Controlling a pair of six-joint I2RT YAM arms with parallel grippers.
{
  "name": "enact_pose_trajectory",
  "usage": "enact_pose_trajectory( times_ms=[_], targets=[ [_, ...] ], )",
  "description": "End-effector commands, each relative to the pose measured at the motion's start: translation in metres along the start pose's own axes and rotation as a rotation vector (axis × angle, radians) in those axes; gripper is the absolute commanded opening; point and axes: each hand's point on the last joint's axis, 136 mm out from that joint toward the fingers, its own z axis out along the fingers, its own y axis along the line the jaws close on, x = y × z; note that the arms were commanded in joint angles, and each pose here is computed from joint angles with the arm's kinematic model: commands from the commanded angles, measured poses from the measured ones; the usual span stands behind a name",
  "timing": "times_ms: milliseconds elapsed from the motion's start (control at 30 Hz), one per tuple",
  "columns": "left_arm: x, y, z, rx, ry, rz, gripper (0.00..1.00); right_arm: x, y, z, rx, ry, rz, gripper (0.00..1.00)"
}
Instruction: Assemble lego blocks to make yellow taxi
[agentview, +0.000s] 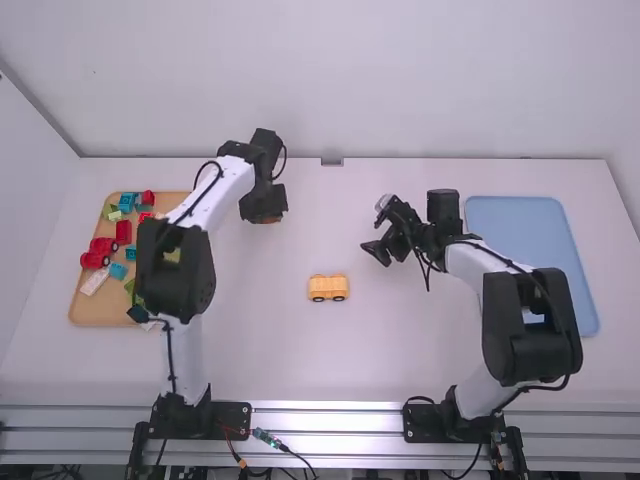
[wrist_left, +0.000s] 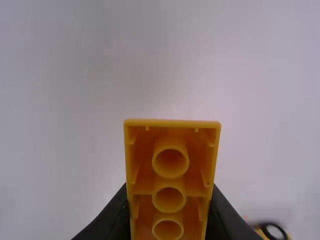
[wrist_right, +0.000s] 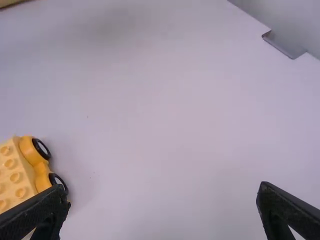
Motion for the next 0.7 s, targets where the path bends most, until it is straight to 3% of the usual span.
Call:
enact_pose_trajectory(
  times_ms=[0,133,300,367,467,667],
  targets=[
    [0.026,-0.033,-0.046,0.201,-0.06,0.175,0.02,-0.023,0.003,-0.01,-0.042,-0.085,-0.026,0.99],
    [0.075,-0.065,-0.076,0.504,-0.066,0.391,0.05,-0.037,0.019,-0.012,-0.128,-0.168,-0.135,0.99],
    [0.11,-0.07,-0.083,0.692,-0.036,0.466,0.15,-0.051,0.043,-0.019,-0.244,-0.281,-0.268,0.99],
    [0.118,-0.071,-0.082,0.738,-0.022,0.499,0.15,-0.059,0.051,-0.023,-0.283,-0.329,-0.294,0.99],
    [0.132,-0.076,-0.079,0.81,-0.004,0.568,0.07,-0.073,0.055,-0.035,-0.352,-0.409,-0.235,0.99],
    [0.142,-0.081,-0.082,0.893,-0.05,0.731,0.04,-0.101,0.085,-0.06,-0.609,-0.494,-0.053,0.99]
  ],
)
